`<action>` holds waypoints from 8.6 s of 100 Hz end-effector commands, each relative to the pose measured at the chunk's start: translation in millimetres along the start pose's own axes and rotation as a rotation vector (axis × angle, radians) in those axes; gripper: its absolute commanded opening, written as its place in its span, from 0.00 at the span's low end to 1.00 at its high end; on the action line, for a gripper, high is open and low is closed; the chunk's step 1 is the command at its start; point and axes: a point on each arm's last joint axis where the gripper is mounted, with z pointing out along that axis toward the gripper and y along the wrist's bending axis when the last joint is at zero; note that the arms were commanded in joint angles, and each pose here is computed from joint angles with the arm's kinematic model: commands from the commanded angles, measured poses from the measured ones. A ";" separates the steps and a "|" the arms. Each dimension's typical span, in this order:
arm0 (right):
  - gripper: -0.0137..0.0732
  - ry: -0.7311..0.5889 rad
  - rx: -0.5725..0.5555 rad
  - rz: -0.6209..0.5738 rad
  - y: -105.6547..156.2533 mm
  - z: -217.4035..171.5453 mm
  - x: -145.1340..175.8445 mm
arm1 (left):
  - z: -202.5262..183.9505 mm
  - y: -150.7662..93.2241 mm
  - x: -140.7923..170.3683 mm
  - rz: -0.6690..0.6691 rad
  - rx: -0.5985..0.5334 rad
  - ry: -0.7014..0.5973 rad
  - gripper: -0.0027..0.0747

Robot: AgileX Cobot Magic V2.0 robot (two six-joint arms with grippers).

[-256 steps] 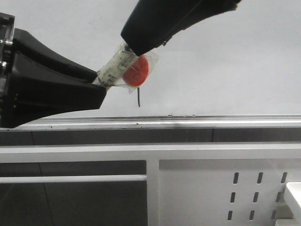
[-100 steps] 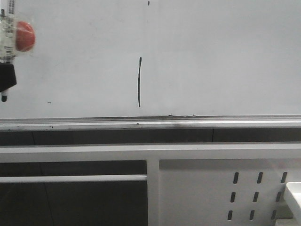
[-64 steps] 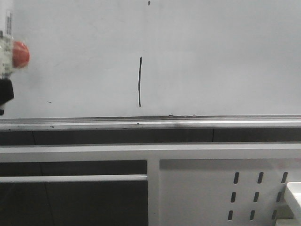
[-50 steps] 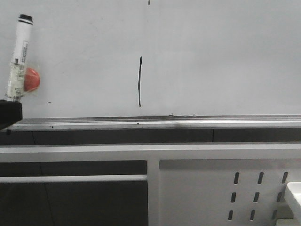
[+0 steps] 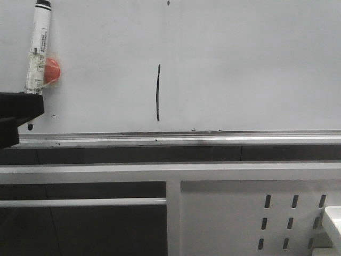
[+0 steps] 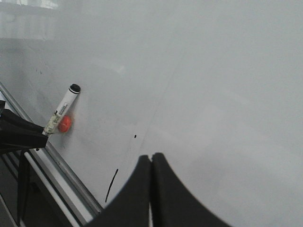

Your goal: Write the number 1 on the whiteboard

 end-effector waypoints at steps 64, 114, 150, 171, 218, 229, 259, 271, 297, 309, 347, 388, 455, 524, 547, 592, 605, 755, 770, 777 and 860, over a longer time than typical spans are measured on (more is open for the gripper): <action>0.08 -0.088 0.083 -0.002 -9.8 -1.3 -14.0 | 20.7 -1.5 -30.0 -0.070 -0.003 -0.268 0.01; 0.08 -0.088 0.083 -0.004 -9.8 -1.3 -14.0 | 16.9 -1.1 -25.7 -0.065 -0.003 -0.248 0.01; 0.08 -0.088 0.083 -0.004 -9.8 -1.3 -14.0 | 11.9 -2.0 -20.0 -0.049 0.012 -0.221 0.41; 0.08 -0.087 0.084 -0.012 -9.8 -1.3 -14.0 | 11.9 -2.9 -19.9 -0.046 0.022 -0.220 0.41; 0.08 -0.089 0.081 -0.013 -9.5 -2.9 -14.3 | -24.3 -1.0 -26.0 -0.051 0.022 -0.271 0.37; 0.08 -0.105 0.077 -0.014 -9.2 -10.7 -17.0 | -38.1 -6.4 -32.0 0.027 0.077 -0.320 0.12; 0.08 -0.132 -0.002 -0.023 6.0 -61.3 -4.0 | -56.3 -11.0 -38.8 0.104 0.119 -0.348 0.01; 0.08 -0.144 -0.001 0.007 16.7 -76.2 24.5 | -55.6 -9.7 -33.8 0.104 0.107 -0.280 0.01; 0.08 -0.115 -0.040 0.218 38.0 -80.6 81.5 | -55.7 -10.0 -33.8 0.107 0.110 -0.279 0.01; 0.08 -0.129 -0.026 0.295 37.3 -79.5 84.1 | -55.8 -10.0 -34.0 0.148 0.104 -0.284 0.01; 0.08 -0.134 -0.024 0.311 37.1 -79.5 83.7 | -59.6 -11.7 -45.3 0.144 0.116 -0.413 0.01; 0.08 -0.134 -0.024 0.311 37.1 -79.5 83.7 | -62.3 -16.5 -49.9 0.187 0.158 -0.476 0.01; 0.08 -0.134 -0.024 0.311 37.1 -79.5 83.7 | -105.2 -6.7 -80.7 0.291 0.009 -0.685 0.01; 0.08 -0.133 -0.026 0.311 37.2 -79.5 83.8 | -144.1 26.5 -6.7 0.139 -0.379 -0.019 0.01; 0.08 -0.134 -0.024 0.311 37.0 -79.5 83.7 | -145.3 28.3 6.1 0.148 -0.396 0.132 0.01; 0.08 -0.134 -0.024 0.311 37.0 -79.5 83.7 | -151.4 34.5 4.9 0.079 -0.535 0.088 0.01; 0.08 -0.134 -0.024 0.311 37.0 -79.5 83.7 | -151.3 34.0 5.1 0.086 -0.530 0.090 0.01; 0.08 -0.134 -0.024 0.311 37.0 -79.5 83.7 | -151.1 33.4 5.2 0.089 -0.523 0.091 0.01; 0.08 -0.134 -0.023 0.311 37.0 -79.5 83.7 | -151.1 33.4 5.2 0.089 -0.523 0.091 0.01; 0.08 -0.124 -0.025 0.286 37.4 -79.3 84.8 | -151.1 33.4 5.2 0.089 -0.523 0.091 0.01; 0.08 -0.036 0.111 0.280 47.7 -78.6 150.8 | -151.1 33.4 5.2 0.089 -0.523 0.091 0.01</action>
